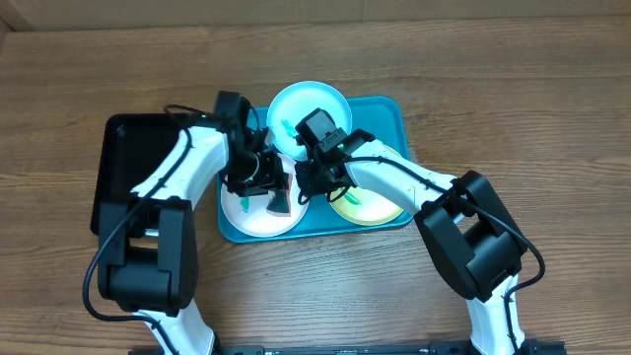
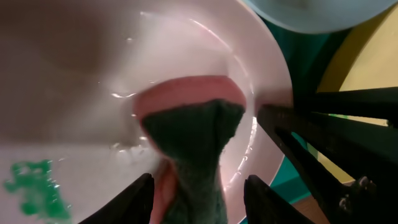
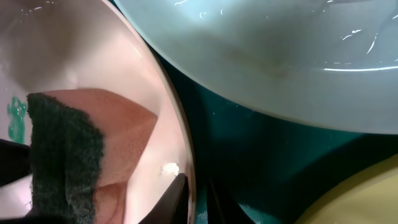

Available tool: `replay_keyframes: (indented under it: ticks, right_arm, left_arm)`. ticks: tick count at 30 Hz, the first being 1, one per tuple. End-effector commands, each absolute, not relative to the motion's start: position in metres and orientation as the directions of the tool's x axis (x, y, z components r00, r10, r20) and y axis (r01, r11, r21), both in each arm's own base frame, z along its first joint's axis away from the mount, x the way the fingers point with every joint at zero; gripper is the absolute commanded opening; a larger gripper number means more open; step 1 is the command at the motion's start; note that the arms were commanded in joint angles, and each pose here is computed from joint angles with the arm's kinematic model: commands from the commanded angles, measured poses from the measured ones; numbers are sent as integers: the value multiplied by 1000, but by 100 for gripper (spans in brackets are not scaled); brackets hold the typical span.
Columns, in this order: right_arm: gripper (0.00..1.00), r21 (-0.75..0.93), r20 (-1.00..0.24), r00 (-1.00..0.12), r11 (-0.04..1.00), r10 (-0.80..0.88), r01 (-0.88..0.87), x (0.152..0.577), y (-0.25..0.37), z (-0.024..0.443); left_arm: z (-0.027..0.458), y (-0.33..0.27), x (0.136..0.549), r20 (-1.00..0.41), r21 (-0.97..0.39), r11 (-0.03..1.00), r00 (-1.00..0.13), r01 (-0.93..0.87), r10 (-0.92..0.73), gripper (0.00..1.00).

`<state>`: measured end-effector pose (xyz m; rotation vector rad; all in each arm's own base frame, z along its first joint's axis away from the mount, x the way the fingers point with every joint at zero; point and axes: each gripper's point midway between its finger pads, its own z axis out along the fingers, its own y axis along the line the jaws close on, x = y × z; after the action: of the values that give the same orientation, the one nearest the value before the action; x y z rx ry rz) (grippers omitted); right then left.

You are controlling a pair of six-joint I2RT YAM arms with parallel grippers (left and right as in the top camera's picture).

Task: Clean dirty plates on tray and stack at the side
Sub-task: 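Scrub the white plate with the sponge while the right gripper holds it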

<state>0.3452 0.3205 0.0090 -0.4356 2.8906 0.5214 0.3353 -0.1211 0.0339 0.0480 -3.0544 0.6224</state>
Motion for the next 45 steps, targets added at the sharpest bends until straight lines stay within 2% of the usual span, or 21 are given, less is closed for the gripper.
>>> replay_keyframes:
  ticks: [1,5,13,16,19,21,28,33,36,41,45]
  right_arm:
    - [13,304,-207,-945,902,-253,-308,345,321,1]
    - [13,302,-203,-946,902,-254,-307,345,320,1]
    - [13,302,-206,-945,902,-253,-308,345,320,1]
    - [13,302,-205,-945,902,-253,-307,345,320,1]
    - [13,300,-205,-945,903,-253,-307,345,320,1]
    - [13,299,-205,-945,904,-253,-307,345,319,1]
    - [13,297,-201,-946,905,-254,-306,344,319,1]
    - [13,291,-203,-946,907,-253,-305,345,318,0]
    - [13,291,-203,-946,907,-253,-305,345,318,0]
    - [13,291,-203,-946,907,-253,-305,345,318,0]
    - [13,291,-204,-946,907,-253,-305,345,318,0]
  left_arm:
    - [30,-128,333,24,-401,916,-1000,-4,5,46]
    - [26,-119,335,22,-349,937,-999,-29,-23,46]
    - [12,-125,323,40,-355,934,-999,-33,-20,45]
    - [11,-124,323,40,-350,936,-999,-31,-18,35]
    - [8,-113,325,29,-302,953,-999,-38,-31,20]
    - [5,-100,328,17,-238,970,-999,-44,-42,4]
    - [1,-32,324,-9,120,987,-994,-110,-110,4]
    - [13,12,325,-49,373,922,-995,-104,-92,4]
    - [21,27,329,-76,459,882,-994,-107,-81,4]
    - [34,24,346,-136,440,884,-985,-158,-109,4]
    - [43,-6,369,-171,274,946,-977,-171,-127,4]
